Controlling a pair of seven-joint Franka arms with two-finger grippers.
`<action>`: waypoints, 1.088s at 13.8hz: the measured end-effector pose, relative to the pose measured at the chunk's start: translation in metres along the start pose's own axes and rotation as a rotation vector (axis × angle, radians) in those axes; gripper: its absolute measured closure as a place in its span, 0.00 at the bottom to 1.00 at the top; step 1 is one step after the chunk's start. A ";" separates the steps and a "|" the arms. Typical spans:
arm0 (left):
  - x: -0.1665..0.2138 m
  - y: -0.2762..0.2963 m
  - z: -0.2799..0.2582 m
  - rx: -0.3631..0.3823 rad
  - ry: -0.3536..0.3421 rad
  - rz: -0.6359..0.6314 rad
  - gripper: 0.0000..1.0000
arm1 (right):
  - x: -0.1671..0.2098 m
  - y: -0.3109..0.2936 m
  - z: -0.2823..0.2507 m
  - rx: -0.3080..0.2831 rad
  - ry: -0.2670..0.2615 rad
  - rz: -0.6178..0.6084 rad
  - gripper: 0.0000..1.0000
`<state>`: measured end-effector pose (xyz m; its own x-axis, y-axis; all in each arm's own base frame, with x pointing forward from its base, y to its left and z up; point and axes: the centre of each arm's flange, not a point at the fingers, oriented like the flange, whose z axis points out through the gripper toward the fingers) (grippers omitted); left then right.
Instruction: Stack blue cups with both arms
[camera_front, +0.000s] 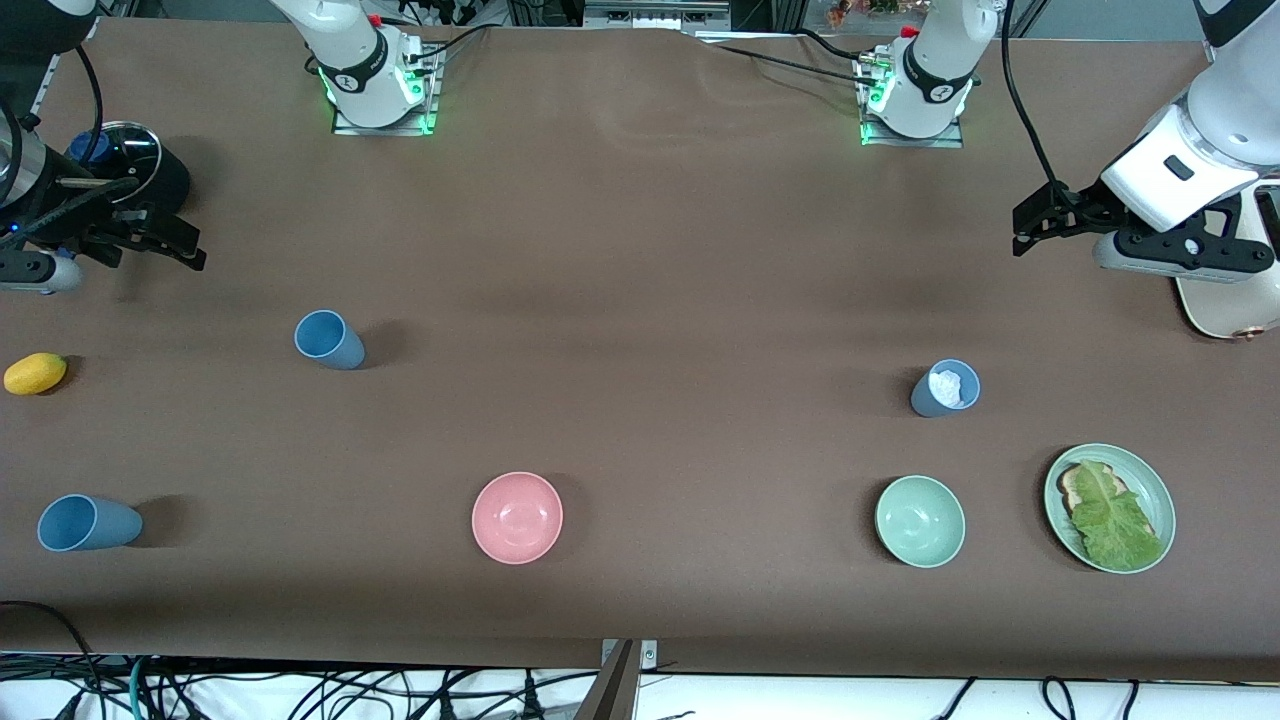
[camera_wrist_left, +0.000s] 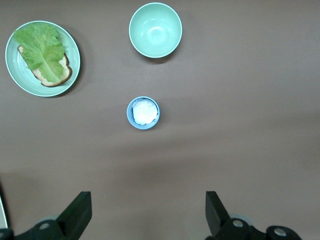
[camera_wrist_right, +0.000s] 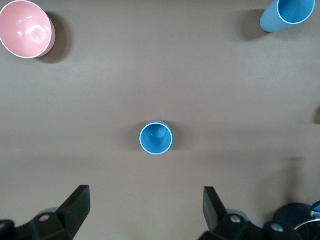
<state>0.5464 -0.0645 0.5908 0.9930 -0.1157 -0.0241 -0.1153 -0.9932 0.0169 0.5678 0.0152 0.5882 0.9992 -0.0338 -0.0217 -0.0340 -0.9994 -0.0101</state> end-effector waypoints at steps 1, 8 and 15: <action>0.000 -0.001 0.001 0.000 -0.002 -0.002 0.00 | 0.000 0.000 0.000 0.000 0.000 0.000 0.00; 0.005 -0.012 0.011 -0.004 -0.021 -0.020 0.00 | 0.000 0.000 0.000 0.000 -0.001 0.000 0.00; 0.007 -0.023 0.015 -0.006 -0.027 -0.038 0.00 | 0.000 0.000 0.000 0.000 -0.001 0.000 0.00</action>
<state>0.5557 -0.0430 0.5752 0.9956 -0.0780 -0.0522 -0.0770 -0.9968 0.0211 0.5678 0.0151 0.5881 0.9992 -0.0338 -0.0226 -0.0340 -0.9994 -0.0101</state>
